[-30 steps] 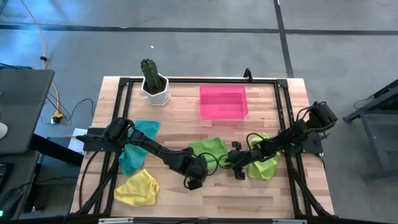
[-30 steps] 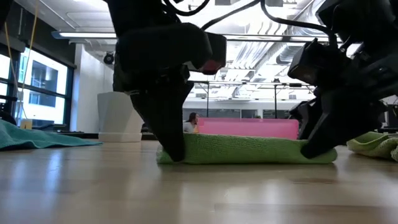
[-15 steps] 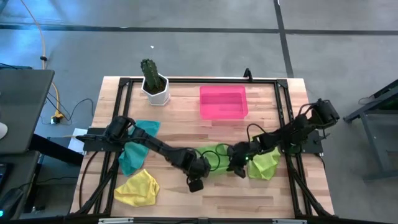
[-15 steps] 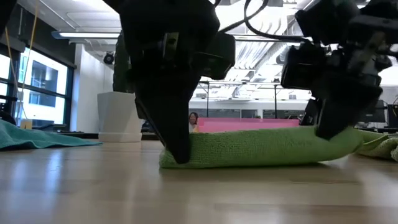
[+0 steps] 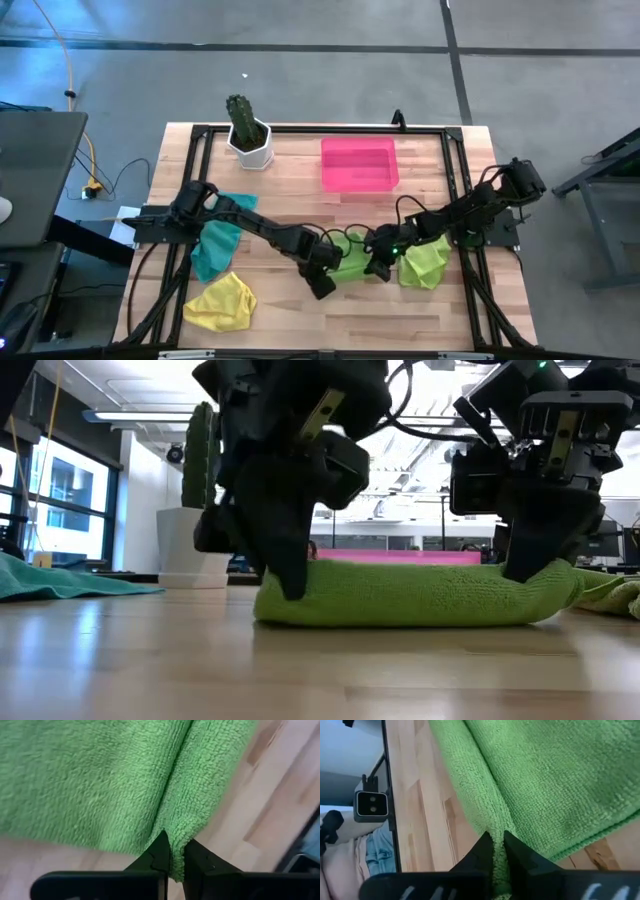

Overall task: Roll microfiber towels into tight, uniform cylinder then place into a basket
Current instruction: Roll the green microfiber cloth

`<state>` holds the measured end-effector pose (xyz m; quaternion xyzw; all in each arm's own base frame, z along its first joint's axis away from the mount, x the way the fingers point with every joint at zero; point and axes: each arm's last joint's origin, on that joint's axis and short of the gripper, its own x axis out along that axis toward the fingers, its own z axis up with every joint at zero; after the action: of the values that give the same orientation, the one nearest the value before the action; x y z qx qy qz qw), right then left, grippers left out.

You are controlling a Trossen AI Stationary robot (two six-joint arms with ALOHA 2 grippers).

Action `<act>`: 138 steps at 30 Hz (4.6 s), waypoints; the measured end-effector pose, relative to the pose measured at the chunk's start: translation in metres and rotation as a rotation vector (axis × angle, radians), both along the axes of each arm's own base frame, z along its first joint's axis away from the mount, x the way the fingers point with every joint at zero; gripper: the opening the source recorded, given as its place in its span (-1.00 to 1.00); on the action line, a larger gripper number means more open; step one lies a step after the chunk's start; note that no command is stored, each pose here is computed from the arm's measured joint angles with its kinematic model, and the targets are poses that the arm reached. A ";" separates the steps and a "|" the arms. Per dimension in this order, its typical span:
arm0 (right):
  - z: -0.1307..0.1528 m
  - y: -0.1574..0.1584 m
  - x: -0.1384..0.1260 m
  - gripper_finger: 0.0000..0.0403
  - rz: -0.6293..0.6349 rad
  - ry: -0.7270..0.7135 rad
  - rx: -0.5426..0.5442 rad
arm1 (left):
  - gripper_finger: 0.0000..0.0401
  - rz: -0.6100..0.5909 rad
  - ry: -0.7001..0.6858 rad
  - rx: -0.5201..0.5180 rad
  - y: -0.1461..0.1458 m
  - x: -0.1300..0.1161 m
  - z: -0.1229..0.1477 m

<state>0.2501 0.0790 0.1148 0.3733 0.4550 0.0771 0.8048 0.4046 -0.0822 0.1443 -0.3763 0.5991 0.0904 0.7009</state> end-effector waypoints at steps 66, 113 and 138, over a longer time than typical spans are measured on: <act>-0.001 0.033 0.008 -0.34 0.461 -0.385 -1.011 | -0.82 0.261 0.239 0.007 0.028 -0.008 -0.017; -0.019 -0.014 0.022 -0.53 0.370 -0.197 -0.773 | -0.81 0.059 0.120 0.039 0.023 0.006 -0.002; -0.020 -0.011 0.023 -0.85 0.304 -0.202 -0.672 | -0.39 -0.098 0.288 0.347 0.023 -0.017 0.001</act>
<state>0.2726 0.0676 0.0944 0.0074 0.4235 0.0783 0.9025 0.3877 -0.0590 0.1450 -0.2040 0.6861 0.2108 0.6657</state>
